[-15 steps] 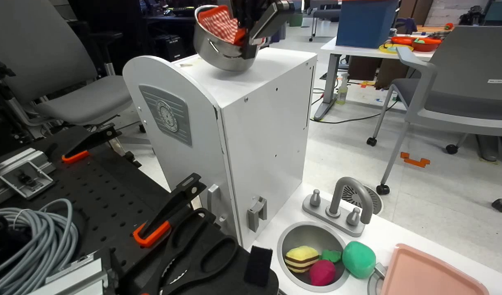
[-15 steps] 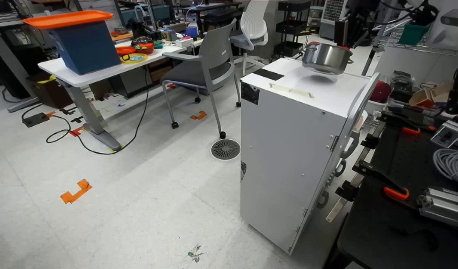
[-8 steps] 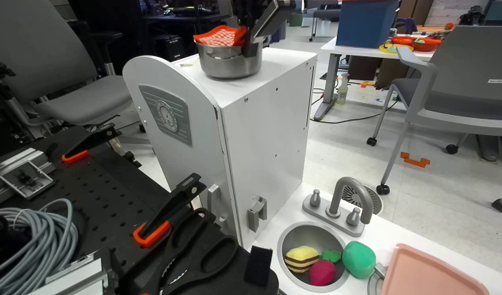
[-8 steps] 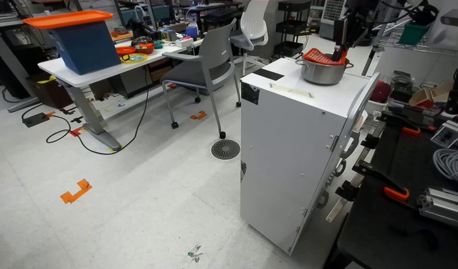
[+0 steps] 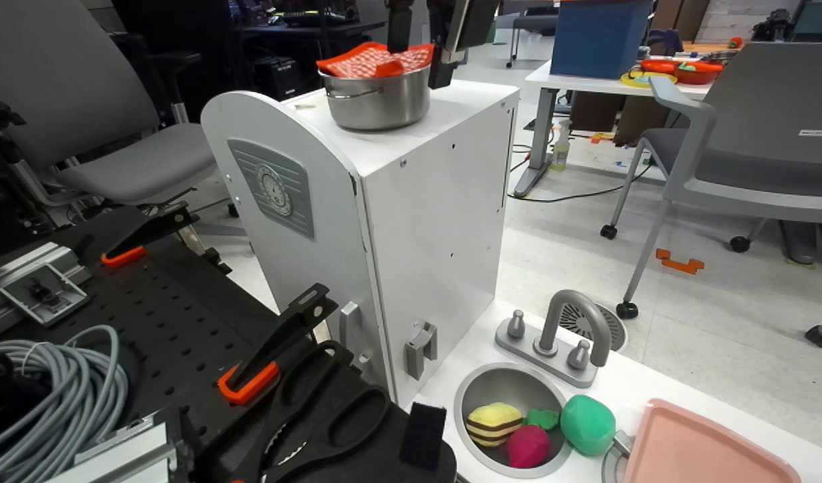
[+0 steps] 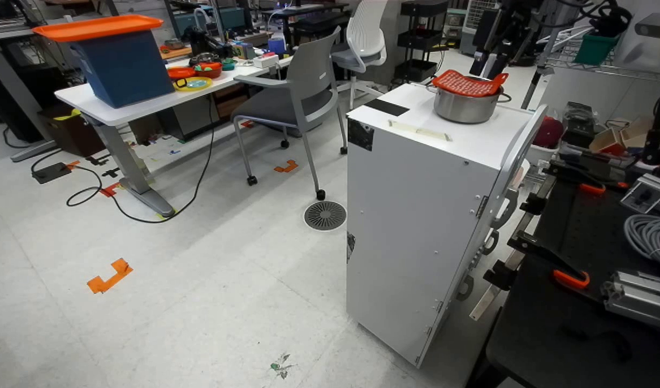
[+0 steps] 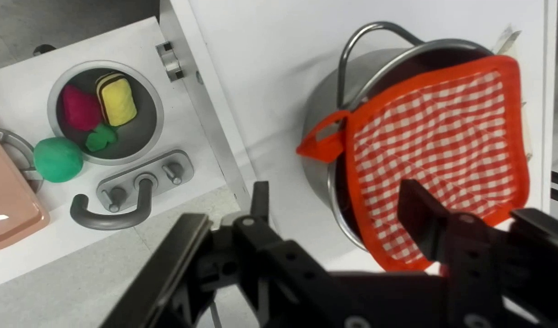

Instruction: Take the cloth off of the pot

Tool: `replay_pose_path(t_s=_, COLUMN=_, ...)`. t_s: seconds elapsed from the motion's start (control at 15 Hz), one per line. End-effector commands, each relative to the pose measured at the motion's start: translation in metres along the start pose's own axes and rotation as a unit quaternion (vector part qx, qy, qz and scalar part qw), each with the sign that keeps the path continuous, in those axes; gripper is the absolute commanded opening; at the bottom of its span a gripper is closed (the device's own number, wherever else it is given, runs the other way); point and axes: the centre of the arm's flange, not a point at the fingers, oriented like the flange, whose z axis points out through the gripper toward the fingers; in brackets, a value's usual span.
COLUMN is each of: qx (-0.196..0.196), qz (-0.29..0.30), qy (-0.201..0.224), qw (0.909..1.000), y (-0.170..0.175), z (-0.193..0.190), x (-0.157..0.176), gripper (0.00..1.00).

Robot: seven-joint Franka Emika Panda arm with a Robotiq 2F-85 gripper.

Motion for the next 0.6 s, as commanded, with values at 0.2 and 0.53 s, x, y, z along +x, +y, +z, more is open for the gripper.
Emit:
replay_pose_path(t_s=0.2, qx=0.004, qz=-0.011, qy=0.015, qw=0.9998, y=-0.007, z=-0.020, x=-0.015, gripper=1.00)
replay_pose_path(t_s=0.53, qx=0.006, qz=-0.002, qy=0.006, qw=1.0000, y=-0.009, z=-0.017, x=-0.028, gripper=1.00)
